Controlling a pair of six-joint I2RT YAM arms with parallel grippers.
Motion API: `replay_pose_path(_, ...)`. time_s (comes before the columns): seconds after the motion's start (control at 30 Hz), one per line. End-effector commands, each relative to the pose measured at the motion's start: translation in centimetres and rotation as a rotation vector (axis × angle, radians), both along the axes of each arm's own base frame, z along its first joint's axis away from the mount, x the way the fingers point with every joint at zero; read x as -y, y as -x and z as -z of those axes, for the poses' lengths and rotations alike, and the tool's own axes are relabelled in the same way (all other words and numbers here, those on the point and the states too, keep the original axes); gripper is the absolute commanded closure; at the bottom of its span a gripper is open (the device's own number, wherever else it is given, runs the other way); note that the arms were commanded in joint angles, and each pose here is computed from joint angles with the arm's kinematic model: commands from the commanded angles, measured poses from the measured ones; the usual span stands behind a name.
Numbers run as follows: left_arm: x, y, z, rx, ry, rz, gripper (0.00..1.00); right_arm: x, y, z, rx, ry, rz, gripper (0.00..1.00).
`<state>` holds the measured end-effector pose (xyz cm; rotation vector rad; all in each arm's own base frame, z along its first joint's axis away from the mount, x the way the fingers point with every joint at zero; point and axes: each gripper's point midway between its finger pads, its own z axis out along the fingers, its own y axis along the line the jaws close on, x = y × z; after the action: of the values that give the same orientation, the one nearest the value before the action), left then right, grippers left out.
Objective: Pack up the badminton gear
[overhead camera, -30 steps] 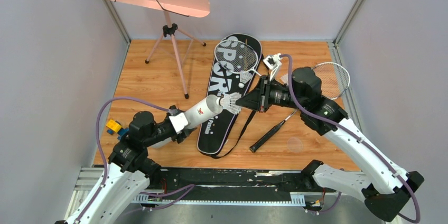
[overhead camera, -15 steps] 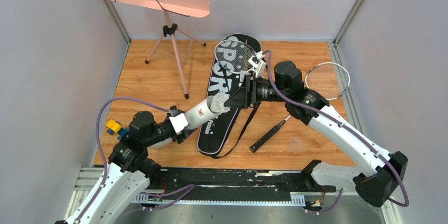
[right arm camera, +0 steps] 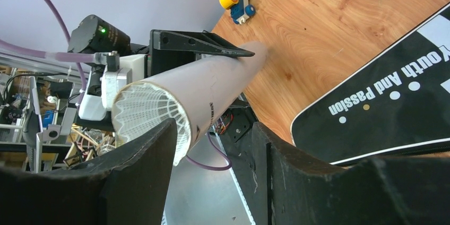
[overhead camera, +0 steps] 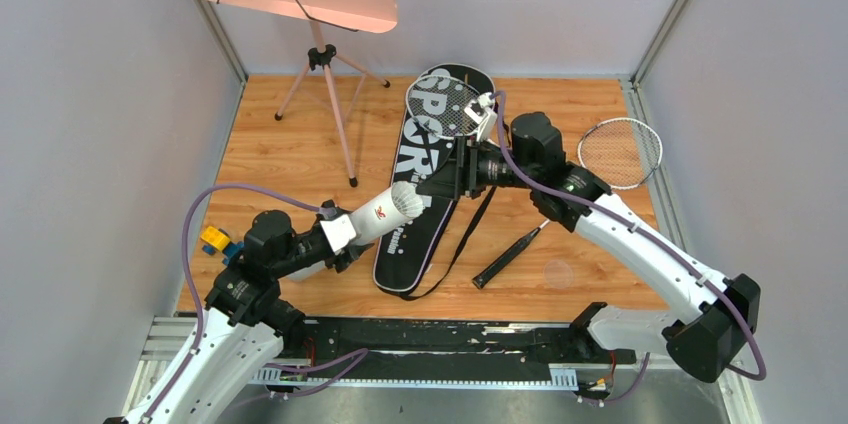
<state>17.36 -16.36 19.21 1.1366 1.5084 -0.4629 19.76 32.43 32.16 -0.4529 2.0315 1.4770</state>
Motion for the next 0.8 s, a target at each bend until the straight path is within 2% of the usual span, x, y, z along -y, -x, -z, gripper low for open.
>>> replay_pose_path(0.0,0.4,-0.3,-1.5,0.060,0.024,0.020,0.37,-1.3,0.1,-0.5,0.024,-0.033,-0.038,0.45)
replay_pose_path(0.77,0.4,-0.3,-1.4,0.057,0.020,0.019,0.37,-3.9,-1.2,2.8,0.026,0.077,0.005,0.48)
